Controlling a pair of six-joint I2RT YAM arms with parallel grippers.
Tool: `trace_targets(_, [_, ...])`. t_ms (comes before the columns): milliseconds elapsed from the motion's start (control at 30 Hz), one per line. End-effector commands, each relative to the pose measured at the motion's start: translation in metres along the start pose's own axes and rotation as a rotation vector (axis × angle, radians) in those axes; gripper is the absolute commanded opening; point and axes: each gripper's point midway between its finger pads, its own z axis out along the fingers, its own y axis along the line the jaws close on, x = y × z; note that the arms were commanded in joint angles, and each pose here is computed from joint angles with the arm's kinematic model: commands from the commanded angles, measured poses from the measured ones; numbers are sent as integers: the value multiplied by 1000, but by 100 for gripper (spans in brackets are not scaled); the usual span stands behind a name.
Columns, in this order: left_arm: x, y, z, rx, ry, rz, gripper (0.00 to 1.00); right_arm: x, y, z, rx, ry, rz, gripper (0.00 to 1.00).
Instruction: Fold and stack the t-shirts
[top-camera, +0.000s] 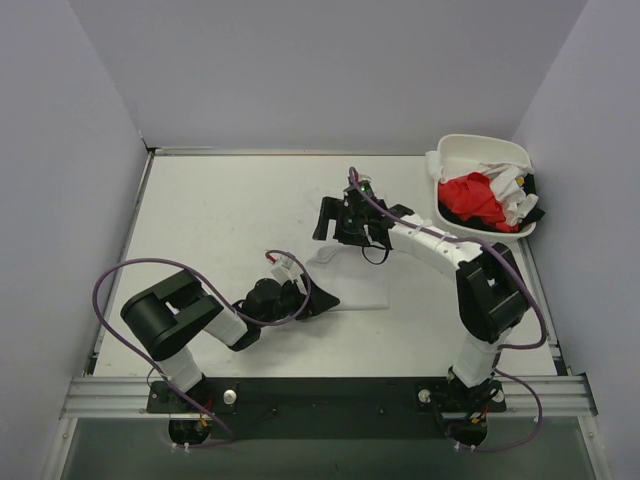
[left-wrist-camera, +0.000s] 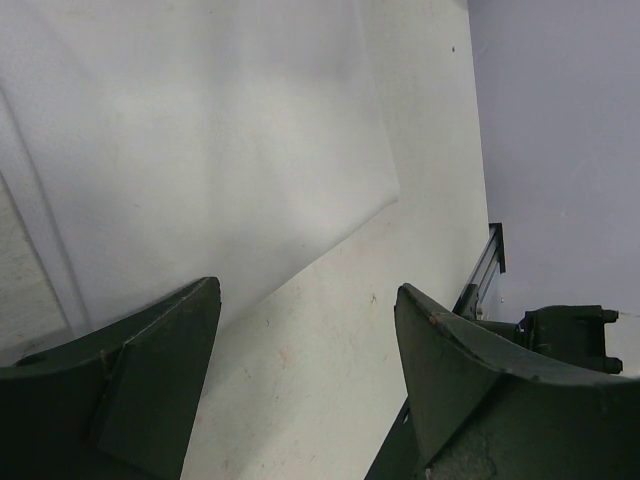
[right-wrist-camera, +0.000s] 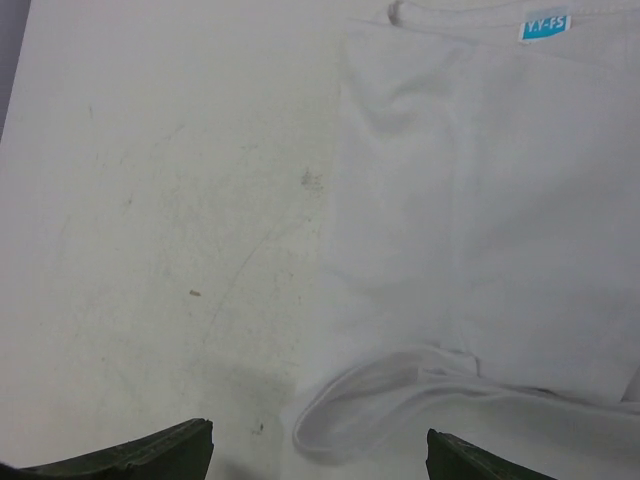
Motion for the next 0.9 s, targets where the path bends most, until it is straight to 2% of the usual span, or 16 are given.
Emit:
trace_targets(0, [17,21,-5,-76,62,7,81,14,11,-36,-16,10,-37,87])
trace_targets(167, [15,19,-5,-78,59,12,81,34,10,-41,-24,46,-12,88])
trace_targets(367, [13,17,-5,-79,55,16,80,49,20,-26,-53,84,-2,88])
trace_targets(867, [13,19,-9,-94,51,34,80,55,46,17,-107,151,26,91])
